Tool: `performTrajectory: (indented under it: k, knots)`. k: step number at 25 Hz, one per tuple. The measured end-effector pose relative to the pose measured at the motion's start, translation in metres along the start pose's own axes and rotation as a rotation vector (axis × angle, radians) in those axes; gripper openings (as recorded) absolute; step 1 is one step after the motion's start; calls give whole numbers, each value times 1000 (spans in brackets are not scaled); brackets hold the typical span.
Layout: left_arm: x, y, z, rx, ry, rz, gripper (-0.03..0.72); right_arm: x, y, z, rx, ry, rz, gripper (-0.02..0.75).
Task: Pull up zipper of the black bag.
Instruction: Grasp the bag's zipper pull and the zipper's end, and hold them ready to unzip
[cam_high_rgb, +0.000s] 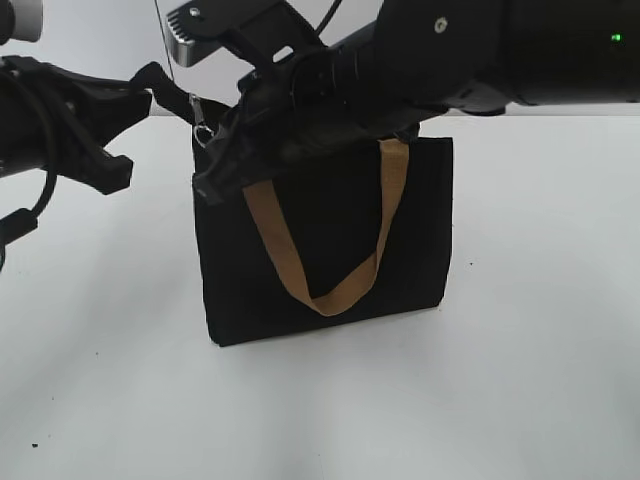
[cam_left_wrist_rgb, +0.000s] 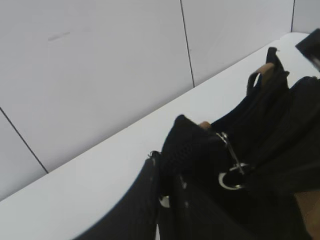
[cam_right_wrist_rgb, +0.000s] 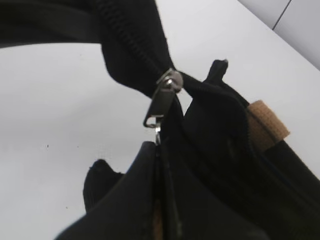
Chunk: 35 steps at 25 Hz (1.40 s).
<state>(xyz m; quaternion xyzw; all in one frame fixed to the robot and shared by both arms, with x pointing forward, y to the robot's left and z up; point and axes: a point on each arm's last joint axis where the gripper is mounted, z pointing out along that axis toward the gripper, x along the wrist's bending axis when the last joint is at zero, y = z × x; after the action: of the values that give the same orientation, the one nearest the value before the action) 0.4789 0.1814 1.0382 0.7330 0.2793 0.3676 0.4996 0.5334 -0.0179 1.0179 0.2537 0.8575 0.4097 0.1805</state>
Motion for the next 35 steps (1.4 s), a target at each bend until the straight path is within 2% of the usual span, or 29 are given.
performTrajectory:
  k: [8,13,25,35]
  knots:
    - [1,-16,-1,174,16,2,32,4,8,-19,10,44,-7,-13]
    - [2,-21,-2,229,20,3,31,5,8,-21,19,61,7,-13]
    - [2,-25,-4,280,25,3,31,-12,4,-24,22,68,160,-13]
    - [2,-26,-4,290,25,10,31,-42,-4,-29,24,34,285,-13]
